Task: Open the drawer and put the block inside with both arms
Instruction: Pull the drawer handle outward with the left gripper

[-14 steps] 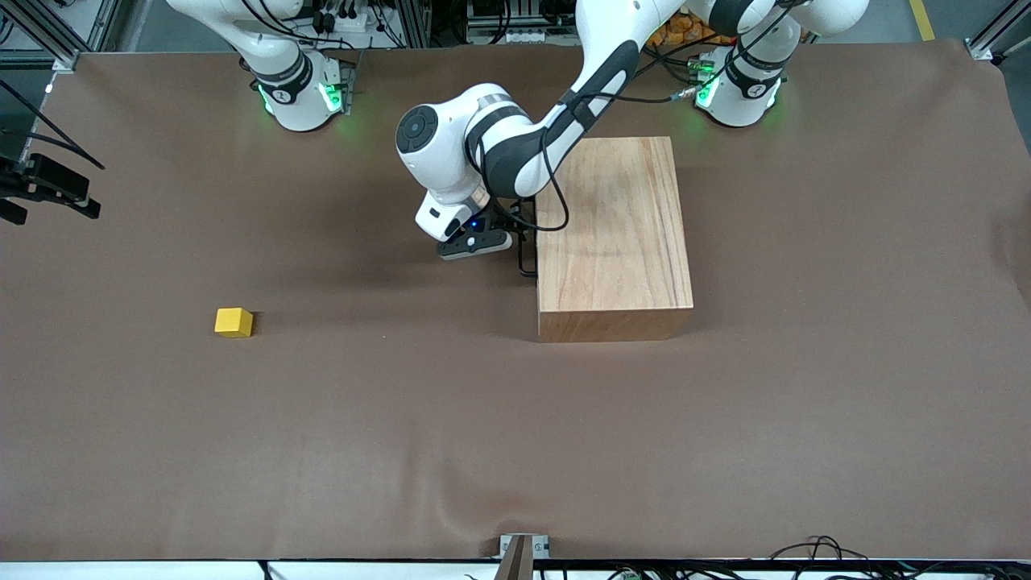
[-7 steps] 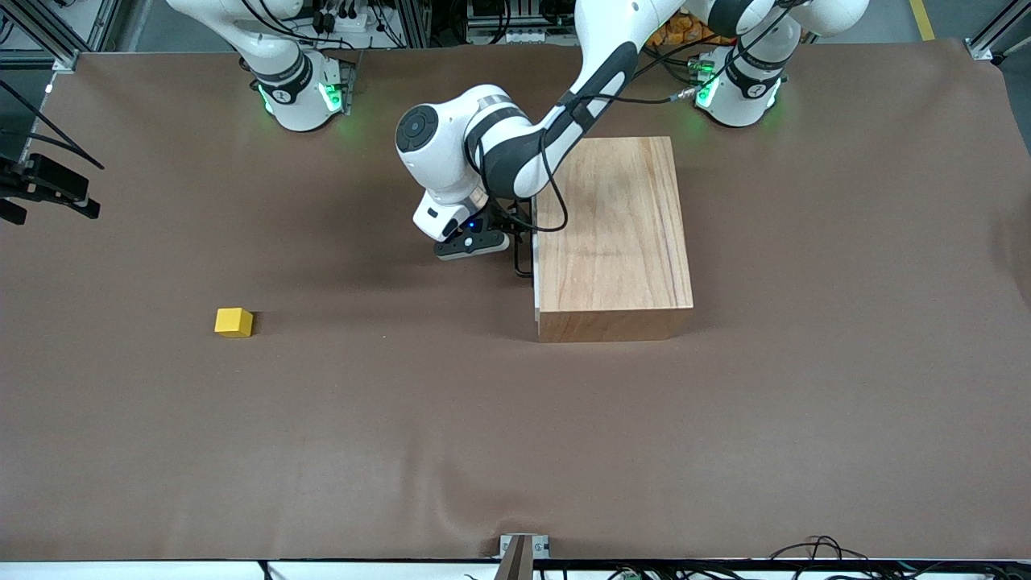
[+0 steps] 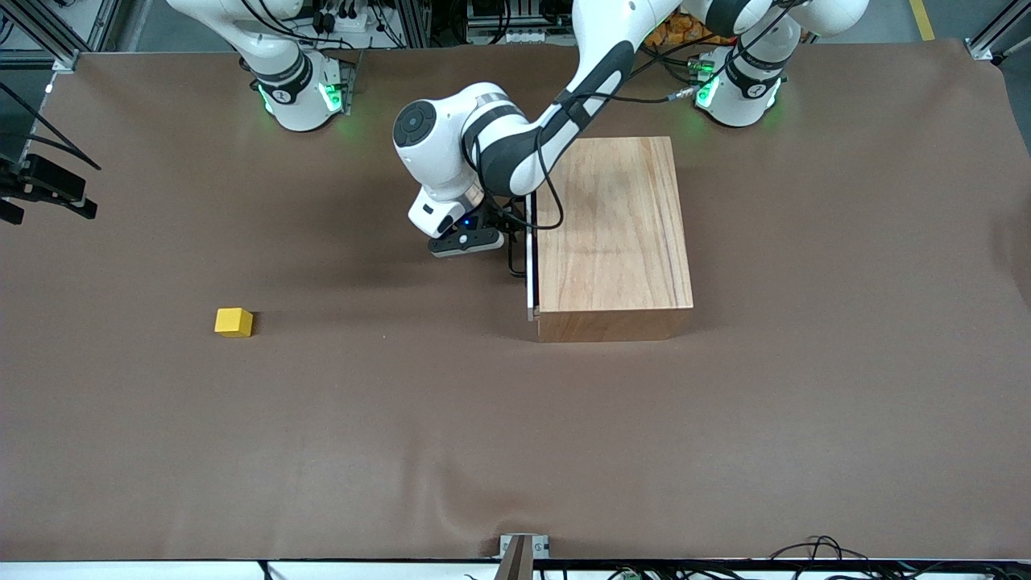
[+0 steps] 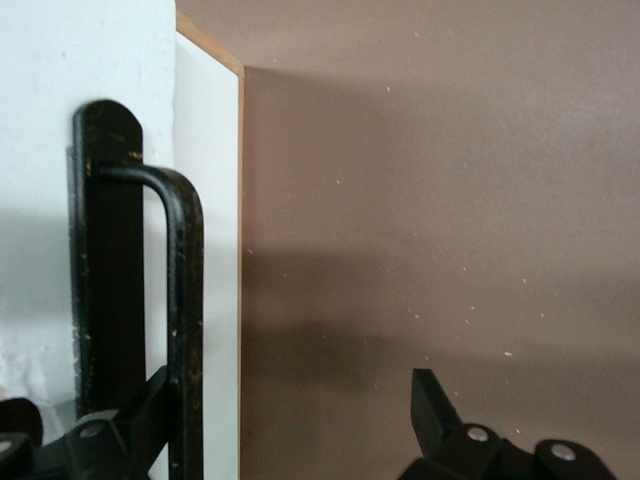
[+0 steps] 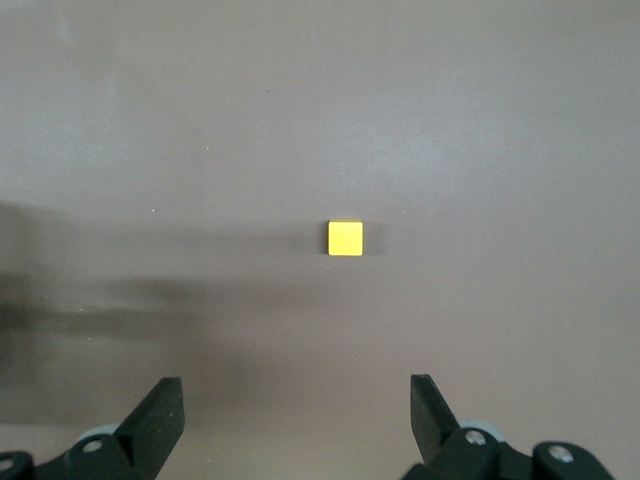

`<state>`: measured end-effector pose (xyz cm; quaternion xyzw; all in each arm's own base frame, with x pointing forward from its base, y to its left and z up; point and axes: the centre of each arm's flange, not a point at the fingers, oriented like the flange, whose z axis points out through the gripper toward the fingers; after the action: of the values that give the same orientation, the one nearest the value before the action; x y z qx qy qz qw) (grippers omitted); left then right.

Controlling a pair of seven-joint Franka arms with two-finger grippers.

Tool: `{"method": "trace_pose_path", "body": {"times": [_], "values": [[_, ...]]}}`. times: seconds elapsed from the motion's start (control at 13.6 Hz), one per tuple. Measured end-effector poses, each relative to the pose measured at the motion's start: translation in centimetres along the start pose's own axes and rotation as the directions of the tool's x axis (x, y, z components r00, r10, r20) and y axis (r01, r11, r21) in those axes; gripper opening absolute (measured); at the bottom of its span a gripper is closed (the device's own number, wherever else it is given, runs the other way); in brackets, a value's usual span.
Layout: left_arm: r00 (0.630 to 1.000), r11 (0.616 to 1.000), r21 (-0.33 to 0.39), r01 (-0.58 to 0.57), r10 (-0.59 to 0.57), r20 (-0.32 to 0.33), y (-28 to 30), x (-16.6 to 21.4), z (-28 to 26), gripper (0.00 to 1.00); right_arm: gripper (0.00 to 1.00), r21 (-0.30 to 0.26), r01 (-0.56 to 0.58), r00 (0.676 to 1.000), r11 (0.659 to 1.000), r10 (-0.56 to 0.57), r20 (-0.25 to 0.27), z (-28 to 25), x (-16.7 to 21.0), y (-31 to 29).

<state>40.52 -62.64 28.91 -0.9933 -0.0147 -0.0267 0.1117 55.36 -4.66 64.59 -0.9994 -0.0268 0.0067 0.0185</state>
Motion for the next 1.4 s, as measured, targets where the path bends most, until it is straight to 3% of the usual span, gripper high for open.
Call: {"method": "trace_pose_path", "body": {"times": [1.4], "values": [[1.000, 0.998, -0.053, -0.019, 0.018, -0.025, 1.3, -1.0, -1.6, 1.00, 1.00, 0.001, -0.003, 1.000, 1.000, 0.003, 0.009, 0.5, 0.3, 0.2]]}}
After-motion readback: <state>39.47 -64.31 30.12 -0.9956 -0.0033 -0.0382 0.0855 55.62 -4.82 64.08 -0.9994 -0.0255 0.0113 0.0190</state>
